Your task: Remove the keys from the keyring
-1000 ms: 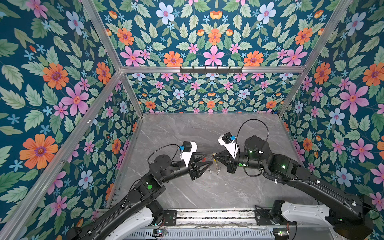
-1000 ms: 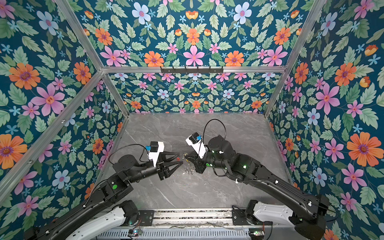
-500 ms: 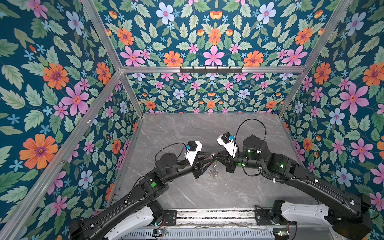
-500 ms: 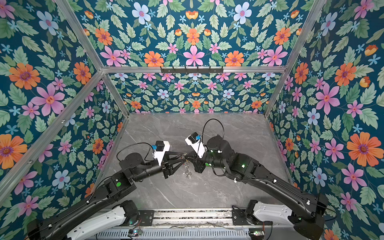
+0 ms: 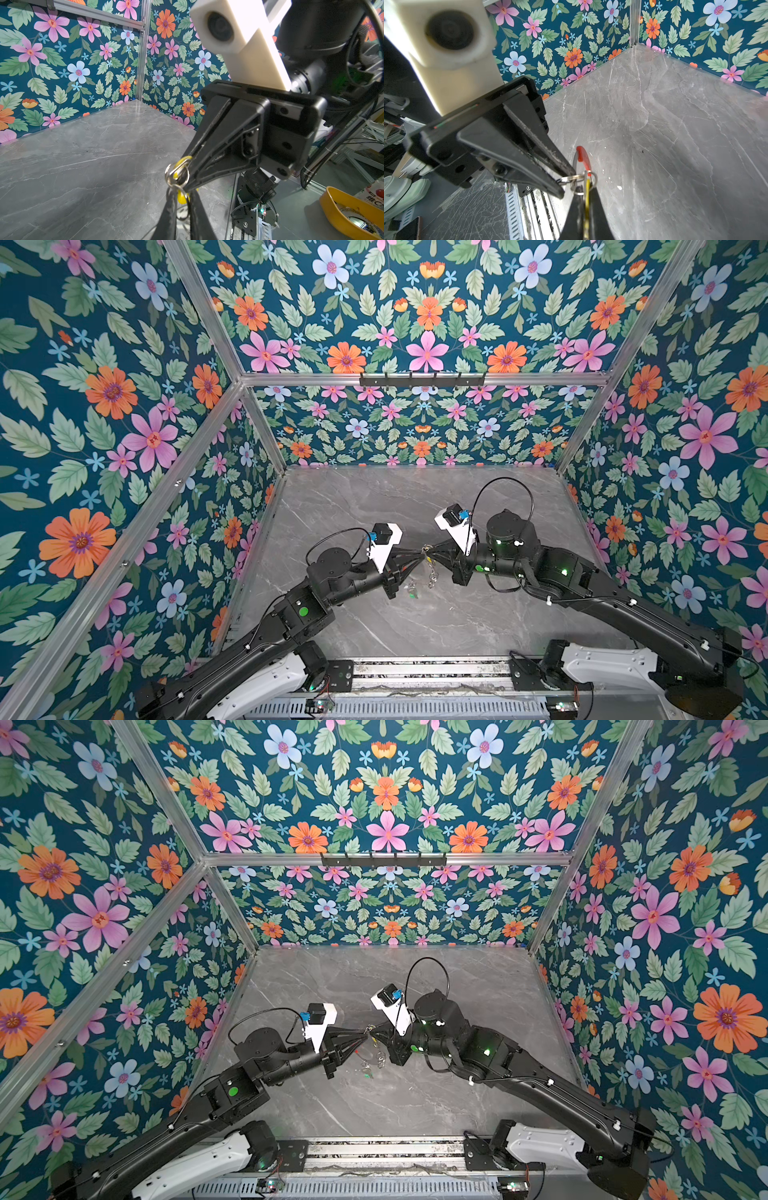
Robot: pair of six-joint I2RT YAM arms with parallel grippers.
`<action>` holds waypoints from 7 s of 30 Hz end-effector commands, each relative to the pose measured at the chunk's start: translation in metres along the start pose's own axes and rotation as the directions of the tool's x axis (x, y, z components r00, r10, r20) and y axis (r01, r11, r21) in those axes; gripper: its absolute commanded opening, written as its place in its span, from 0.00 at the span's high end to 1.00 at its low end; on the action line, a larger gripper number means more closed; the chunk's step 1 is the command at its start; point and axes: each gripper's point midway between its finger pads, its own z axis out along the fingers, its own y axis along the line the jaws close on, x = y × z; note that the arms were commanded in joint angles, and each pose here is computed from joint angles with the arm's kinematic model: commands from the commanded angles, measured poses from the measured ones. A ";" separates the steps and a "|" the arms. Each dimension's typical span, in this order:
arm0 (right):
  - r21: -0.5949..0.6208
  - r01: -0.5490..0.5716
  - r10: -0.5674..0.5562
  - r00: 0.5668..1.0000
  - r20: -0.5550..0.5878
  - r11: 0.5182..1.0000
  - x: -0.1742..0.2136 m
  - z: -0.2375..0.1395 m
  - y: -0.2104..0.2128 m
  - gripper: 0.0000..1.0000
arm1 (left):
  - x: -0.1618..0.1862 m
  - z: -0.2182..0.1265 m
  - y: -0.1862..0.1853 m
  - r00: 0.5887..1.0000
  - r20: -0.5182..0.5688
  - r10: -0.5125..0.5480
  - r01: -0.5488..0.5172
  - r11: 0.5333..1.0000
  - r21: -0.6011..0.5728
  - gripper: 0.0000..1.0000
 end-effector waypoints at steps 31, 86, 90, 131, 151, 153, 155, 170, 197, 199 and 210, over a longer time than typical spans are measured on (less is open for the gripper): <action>-0.029 0.009 -0.009 1.000 0.025 1.000 -0.002 -0.008 0.007 1.00 | -0.012 -0.004 -0.008 0.998 0.056 0.034 -0.036 0.999 0.032 1.00; -0.470 0.087 0.045 0.964 0.262 0.878 -0.039 -0.041 0.062 0.76 | -0.056 -0.029 -0.047 0.928 0.372 -0.013 -0.088 0.963 0.254 1.00; -0.471 0.081 0.048 0.966 0.256 0.878 -0.038 -0.040 0.062 0.83 | -0.056 -0.029 -0.047 0.926 0.378 -0.015 -0.087 0.964 0.252 1.00; -0.457 0.145 -0.113 0.989 0.096 0.878 -0.006 -0.055 0.066 1.00 | -0.037 -0.028 -0.061 0.978 0.205 -0.023 -0.045 0.946 0.322 0.66; -0.598 0.175 -0.122 0.984 0.128 0.782 -0.007 -0.072 0.081 1.00 | -0.041 -0.043 -0.085 0.972 0.228 -0.060 -0.055 0.884 0.465 0.63; -0.595 0.173 -0.118 0.984 0.130 0.785 -0.007 -0.072 0.080 1.00 | -0.040 -0.042 -0.086 0.973 0.224 -0.062 -0.053 0.880 0.472 0.63; -0.590 0.173 -0.115 0.984 0.136 0.789 -0.009 -0.071 0.079 1.00 | -0.040 -0.042 -0.087 0.972 0.224 -0.064 -0.052 0.877 0.478 0.62; -0.566 0.148 -0.092 0.988 0.127 0.811 -0.011 -0.062 0.072 1.00 | -0.034 -0.036 -0.091 0.978 0.186 -0.090 -0.023 0.848 0.529 0.66; -0.309 0.061 -0.073 0.997 -0.026 0.949 0.002 -0.033 0.024 1.00 | -0.011 -0.007 -0.046 1.000 0.024 -0.001 -0.005 0.967 0.255 0.65; -0.304 0.059 -0.072 0.997 -0.032 0.951 0.002 -0.032 0.023 1.00 | -0.011 -0.007 -0.047 1.000 0.020 0.002 -0.007 0.965 0.262 0.67; -0.280 0.059 -0.076 0.996 -0.049 0.958 0.004 -0.032 0.019 1.00 | -0.014 -0.006 -0.037 1.000 0.028 0.008 -0.013 0.980 0.198 0.72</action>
